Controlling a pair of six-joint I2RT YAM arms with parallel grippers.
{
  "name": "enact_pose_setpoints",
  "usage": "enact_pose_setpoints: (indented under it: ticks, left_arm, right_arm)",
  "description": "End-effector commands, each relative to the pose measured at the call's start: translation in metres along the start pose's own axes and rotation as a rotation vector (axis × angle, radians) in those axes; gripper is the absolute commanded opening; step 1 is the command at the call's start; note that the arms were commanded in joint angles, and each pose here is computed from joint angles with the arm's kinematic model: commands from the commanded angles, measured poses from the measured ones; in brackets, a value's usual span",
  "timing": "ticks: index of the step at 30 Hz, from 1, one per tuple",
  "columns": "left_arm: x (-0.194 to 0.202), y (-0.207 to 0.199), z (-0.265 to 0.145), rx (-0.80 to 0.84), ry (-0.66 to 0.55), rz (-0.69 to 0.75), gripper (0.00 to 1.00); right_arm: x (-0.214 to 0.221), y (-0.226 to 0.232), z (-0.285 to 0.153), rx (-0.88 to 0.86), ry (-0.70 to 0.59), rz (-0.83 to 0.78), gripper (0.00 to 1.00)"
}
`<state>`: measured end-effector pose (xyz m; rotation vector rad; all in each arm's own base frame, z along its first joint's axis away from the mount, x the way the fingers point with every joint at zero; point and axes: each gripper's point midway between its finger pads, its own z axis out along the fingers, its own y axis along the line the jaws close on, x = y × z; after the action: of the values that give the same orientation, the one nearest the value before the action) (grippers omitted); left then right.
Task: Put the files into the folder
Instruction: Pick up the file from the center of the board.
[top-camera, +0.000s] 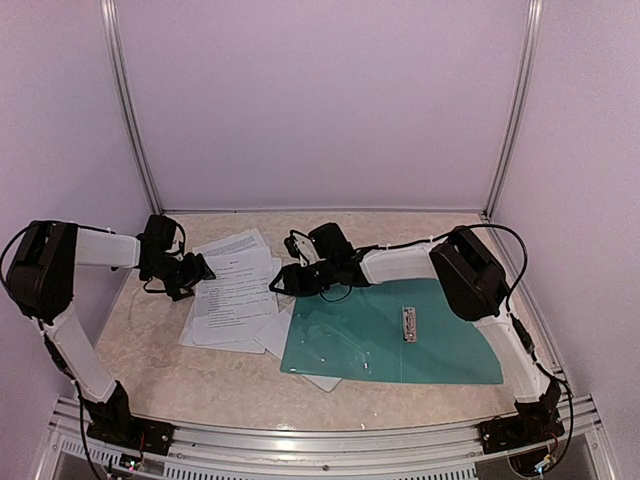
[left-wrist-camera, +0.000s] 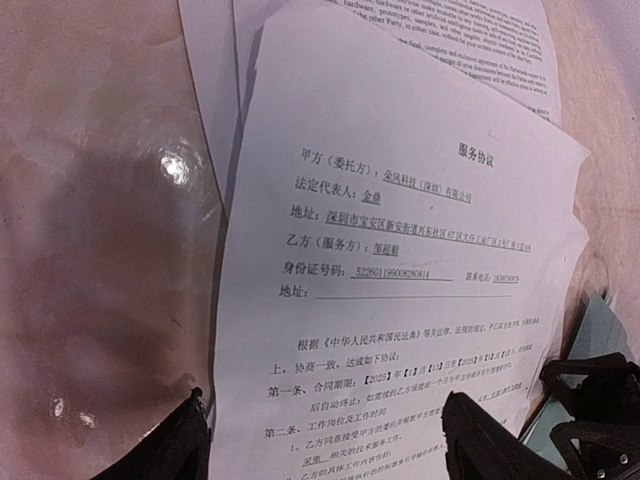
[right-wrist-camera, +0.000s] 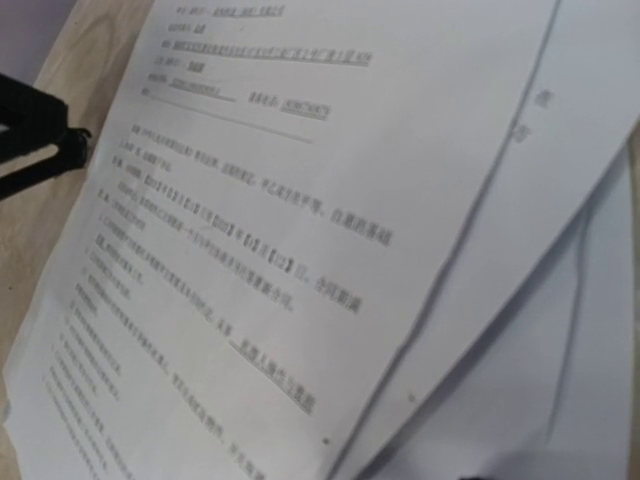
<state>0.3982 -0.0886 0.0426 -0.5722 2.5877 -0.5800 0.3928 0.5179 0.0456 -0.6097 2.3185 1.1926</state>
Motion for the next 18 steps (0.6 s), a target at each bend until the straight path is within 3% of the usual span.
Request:
enact_pose_setpoints:
  ticks: [1,11,18]
  left_arm:
    - [0.000,0.011,0.008,-0.012,0.019,0.012,0.76]
    - [0.019,0.009,0.026,0.079,0.126,-0.019,0.58]
    - [0.022,0.003,0.021,0.126,0.111,-0.003,0.53]
  right_arm:
    - [0.021,-0.021,0.007,0.057,0.059,0.035,0.57]
    - [0.024,-0.018,0.014,0.058,0.067,0.035,0.57]
    - [0.026,-0.019,0.014,0.066,0.074,0.037,0.56]
